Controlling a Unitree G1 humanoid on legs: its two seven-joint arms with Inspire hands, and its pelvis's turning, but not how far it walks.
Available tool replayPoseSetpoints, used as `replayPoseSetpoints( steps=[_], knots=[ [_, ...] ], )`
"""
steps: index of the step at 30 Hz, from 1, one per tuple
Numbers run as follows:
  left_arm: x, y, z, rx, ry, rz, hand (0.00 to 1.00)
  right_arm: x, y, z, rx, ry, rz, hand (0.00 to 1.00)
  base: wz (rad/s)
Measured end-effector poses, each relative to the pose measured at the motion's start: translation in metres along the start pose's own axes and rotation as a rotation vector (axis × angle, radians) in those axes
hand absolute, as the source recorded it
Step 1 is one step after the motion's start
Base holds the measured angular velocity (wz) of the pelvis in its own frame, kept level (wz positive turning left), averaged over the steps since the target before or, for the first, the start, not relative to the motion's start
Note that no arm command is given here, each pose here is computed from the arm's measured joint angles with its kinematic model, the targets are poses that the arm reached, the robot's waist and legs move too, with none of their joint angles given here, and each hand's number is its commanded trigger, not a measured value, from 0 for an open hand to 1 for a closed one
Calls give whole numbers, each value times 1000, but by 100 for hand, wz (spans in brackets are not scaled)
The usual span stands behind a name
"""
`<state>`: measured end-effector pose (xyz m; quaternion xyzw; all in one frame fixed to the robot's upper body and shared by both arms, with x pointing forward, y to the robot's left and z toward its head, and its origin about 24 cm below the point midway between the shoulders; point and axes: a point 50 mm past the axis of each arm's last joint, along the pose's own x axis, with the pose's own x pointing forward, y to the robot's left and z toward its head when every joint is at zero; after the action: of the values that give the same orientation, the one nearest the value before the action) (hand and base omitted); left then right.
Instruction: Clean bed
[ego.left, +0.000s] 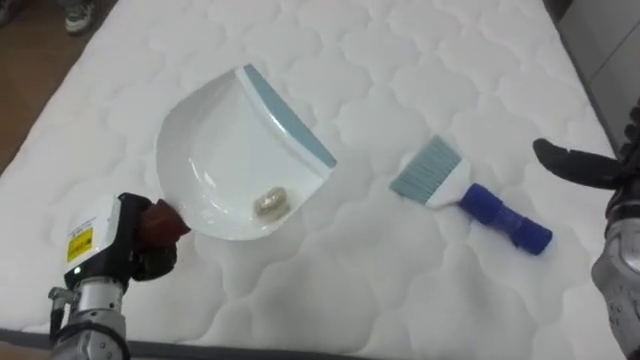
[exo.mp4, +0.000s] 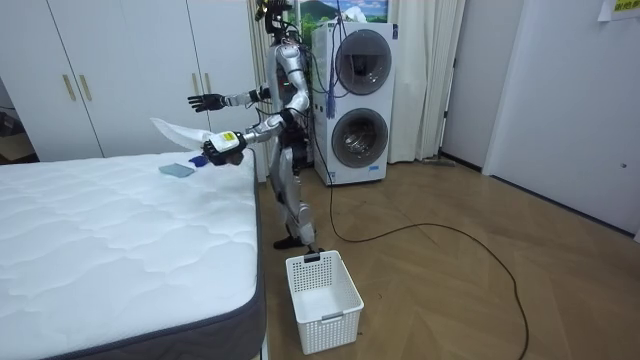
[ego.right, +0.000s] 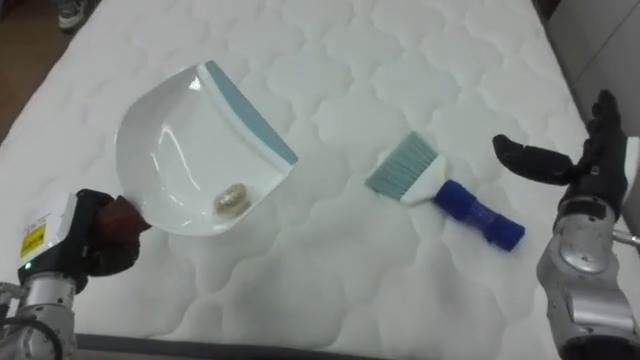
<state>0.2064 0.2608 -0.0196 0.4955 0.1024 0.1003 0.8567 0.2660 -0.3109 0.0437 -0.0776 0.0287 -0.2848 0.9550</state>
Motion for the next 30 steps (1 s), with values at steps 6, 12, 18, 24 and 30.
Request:
replayPoseSetpoints(
  steps=[6, 12, 18, 24, 30],
  knots=[
    [-5, 4, -2, -36, 14, 4, 100, -14, -6, 2, -86, -59, -22, 0, 42],
    [-4, 7, -3, -93, 36, 21, 100, -21, -11, 11, -76, -106, -39, 0, 69],
    [-15, 8, -15, -113, 91, 45, 100, -26, -15, 14, -111, -138, -73, 0, 39],
    [-18, 1, -8, -156, 88, 43, 100, -33, -17, 7, -177, -150, -101, 0, 69],
    [-15, -1, -2, -179, 76, 40, 100, -41, -19, -3, -184, -127, -111, 0, 117]
  ],
)
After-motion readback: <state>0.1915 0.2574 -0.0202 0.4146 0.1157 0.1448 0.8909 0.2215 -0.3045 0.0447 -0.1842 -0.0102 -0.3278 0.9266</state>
